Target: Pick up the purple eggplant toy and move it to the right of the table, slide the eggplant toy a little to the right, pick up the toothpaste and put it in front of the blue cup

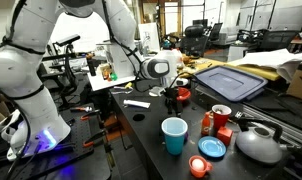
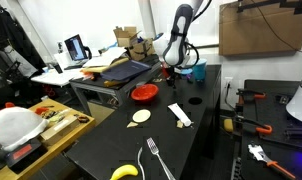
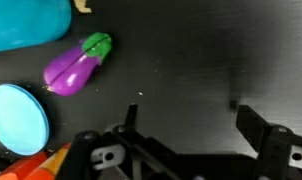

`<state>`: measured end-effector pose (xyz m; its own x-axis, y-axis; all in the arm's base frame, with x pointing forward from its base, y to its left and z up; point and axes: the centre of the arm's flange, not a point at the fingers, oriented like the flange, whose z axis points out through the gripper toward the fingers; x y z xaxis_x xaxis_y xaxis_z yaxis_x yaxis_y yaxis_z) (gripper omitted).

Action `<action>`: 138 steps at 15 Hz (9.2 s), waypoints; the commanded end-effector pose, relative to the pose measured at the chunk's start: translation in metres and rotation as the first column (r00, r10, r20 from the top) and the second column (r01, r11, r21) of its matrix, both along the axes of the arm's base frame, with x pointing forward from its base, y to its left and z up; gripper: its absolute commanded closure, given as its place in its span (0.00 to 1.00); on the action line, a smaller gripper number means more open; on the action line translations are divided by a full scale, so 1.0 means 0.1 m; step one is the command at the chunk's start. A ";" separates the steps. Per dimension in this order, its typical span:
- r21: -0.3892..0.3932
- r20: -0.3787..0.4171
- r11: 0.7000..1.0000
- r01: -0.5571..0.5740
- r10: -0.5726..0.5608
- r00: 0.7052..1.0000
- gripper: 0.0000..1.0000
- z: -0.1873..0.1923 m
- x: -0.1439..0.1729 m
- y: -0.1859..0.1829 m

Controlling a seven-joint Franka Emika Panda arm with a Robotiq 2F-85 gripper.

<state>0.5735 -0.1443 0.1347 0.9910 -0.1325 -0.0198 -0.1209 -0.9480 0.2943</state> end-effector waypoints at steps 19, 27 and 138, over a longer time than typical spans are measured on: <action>0.316 -0.019 0.948 0.031 -0.026 0.999 0.00 0.54 -0.57 2.05; 0.267 -0.060 0.925 0.271 -0.265 0.962 0.00 0.35 -0.91 2.24; 0.300 -0.069 0.100 0.949 -0.990 0.126 0.96 0.29 -2.08 -1.20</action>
<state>0.3660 -0.2524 0.1649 0.0075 -0.9918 -0.1274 -0.9996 -0.0109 0.0257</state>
